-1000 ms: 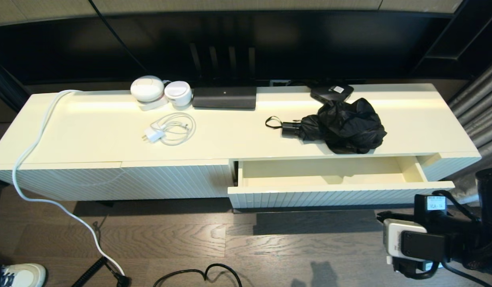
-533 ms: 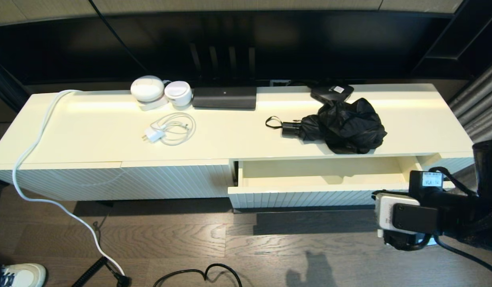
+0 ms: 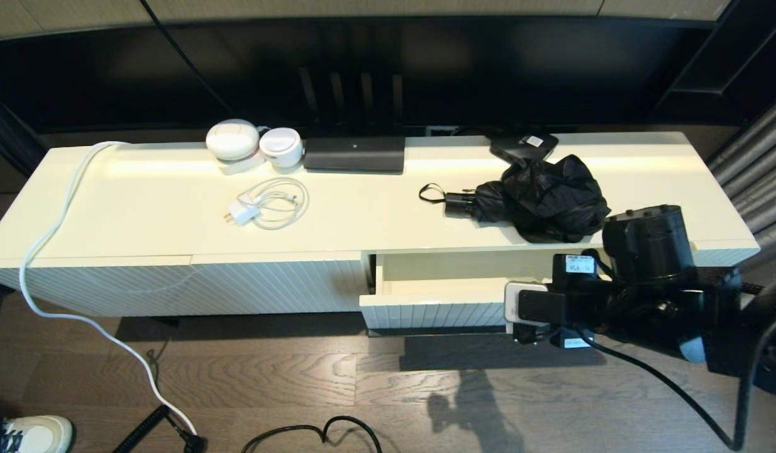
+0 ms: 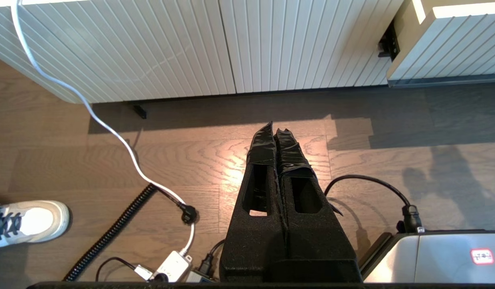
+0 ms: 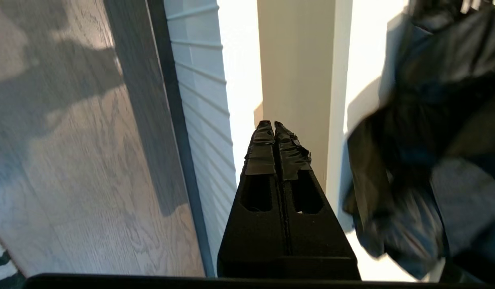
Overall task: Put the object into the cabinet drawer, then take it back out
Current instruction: Open the drawer
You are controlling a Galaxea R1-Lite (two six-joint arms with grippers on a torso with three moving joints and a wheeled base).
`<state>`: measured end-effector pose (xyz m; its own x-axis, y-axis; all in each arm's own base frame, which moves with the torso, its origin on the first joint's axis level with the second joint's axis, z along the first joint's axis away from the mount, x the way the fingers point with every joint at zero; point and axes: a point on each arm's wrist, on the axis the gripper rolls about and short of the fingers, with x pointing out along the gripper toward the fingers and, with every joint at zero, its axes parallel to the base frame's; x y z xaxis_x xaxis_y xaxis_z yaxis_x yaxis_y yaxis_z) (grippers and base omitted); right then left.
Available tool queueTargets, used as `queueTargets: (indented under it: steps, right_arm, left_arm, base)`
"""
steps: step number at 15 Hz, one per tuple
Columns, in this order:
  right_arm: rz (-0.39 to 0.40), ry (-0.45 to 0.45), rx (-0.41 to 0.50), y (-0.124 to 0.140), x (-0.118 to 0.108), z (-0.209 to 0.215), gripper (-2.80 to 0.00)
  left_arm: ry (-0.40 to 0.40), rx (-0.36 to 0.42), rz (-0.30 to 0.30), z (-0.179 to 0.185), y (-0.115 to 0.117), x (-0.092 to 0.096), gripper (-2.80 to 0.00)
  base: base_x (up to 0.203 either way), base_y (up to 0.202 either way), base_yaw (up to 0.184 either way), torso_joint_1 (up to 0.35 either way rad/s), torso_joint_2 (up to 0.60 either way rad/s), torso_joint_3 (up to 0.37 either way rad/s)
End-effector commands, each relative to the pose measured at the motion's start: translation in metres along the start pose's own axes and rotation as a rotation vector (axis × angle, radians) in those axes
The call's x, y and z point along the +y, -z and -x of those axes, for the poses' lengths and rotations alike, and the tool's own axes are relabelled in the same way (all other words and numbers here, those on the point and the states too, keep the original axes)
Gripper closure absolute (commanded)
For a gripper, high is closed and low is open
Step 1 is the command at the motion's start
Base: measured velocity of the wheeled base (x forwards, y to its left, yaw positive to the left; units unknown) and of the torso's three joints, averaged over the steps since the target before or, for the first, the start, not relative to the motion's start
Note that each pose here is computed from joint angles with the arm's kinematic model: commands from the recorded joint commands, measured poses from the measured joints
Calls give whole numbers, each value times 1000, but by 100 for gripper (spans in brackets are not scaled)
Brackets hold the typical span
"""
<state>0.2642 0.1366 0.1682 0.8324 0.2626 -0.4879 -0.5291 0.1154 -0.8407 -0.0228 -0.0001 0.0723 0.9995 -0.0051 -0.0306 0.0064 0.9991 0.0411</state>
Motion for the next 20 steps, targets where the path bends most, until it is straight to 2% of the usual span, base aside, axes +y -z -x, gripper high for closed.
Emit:
queueTargets:
  steps: [1, 5, 9, 17, 20]
  right_arm:
    - [16, -47, 22, -1, 7, -25, 0]
    - [6, -42, 55, 7, 6, -38, 0]
    - [17, -3, 66, 12, -8, -41, 0]
    - [20, -25, 94, 17, -9, -63, 0]
    - [51, -13, 101, 20, -14, -69, 0]
  left_arm:
    - [1, -1, 0, 0, 0, 0, 0]
    - [-1, -1, 0, 0, 0, 0, 0]
    - [0, -1, 0, 0, 0, 0, 0]
    - [0, -2, 0, 0, 0, 0, 0]
    - [-1, -1, 0, 0, 0, 0, 0]
  base:
    - [0, 0, 0, 0, 0, 0]
    - [0, 0, 0, 0, 0, 0]
    - [0, 0, 0, 0, 0, 0]
    - [0, 0, 0, 0, 0, 0]
    - [0, 0, 0, 0, 0, 0]
